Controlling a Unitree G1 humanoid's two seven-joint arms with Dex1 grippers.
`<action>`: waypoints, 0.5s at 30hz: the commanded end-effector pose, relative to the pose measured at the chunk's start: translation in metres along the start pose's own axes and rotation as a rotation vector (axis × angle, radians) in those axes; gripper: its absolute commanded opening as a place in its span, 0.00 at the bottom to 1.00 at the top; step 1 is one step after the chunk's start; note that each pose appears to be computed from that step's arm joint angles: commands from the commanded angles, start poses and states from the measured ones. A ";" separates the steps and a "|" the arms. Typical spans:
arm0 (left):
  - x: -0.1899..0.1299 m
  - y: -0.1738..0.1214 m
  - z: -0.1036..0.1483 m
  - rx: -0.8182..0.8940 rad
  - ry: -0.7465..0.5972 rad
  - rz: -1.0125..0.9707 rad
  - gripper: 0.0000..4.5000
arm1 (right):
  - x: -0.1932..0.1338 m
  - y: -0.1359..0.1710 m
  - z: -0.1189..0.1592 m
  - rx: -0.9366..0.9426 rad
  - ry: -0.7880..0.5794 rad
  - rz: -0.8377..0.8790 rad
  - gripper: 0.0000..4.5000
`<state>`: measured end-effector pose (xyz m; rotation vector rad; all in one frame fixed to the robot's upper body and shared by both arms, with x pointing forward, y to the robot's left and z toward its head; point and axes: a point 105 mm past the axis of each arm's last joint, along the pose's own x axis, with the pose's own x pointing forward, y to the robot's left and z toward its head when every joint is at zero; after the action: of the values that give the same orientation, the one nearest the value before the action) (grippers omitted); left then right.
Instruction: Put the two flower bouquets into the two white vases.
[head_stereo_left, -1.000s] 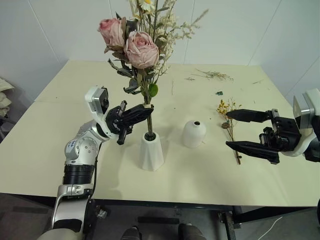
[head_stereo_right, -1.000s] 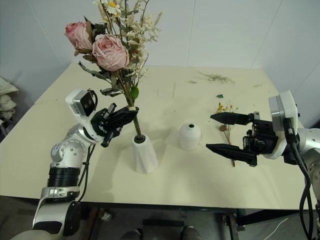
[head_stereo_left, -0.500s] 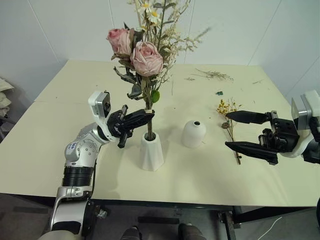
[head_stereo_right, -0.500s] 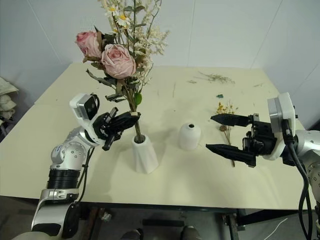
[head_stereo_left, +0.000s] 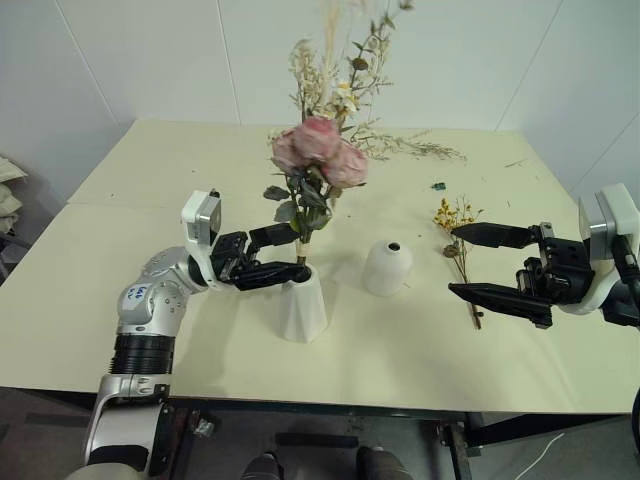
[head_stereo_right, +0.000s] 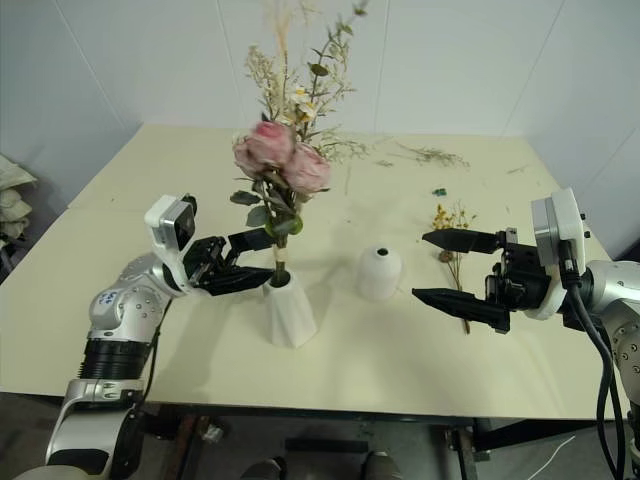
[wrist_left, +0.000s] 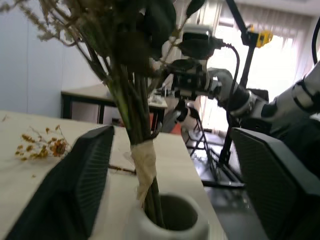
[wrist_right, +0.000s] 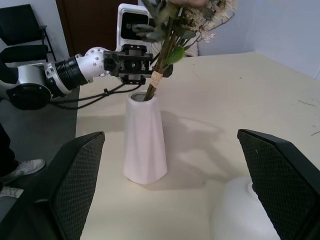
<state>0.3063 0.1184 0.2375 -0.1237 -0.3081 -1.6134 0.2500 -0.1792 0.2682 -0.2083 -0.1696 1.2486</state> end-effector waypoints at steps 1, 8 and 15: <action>-0.004 -0.001 0.006 0.052 0.038 -0.005 1.00 | -0.002 -0.001 0.008 -0.045 -0.016 -0.007 1.00; -0.038 -0.004 0.011 0.113 0.240 0.026 1.00 | -0.006 -0.003 -0.003 -0.029 0.031 -0.036 1.00; -0.068 -0.002 0.044 0.227 0.247 0.113 1.00 | -0.023 -0.021 -0.040 0.025 0.245 -0.213 1.00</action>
<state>0.3100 0.1912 0.2439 0.1872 -0.2073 -1.4368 0.2696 -0.2064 0.2325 -0.2644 0.0214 1.0433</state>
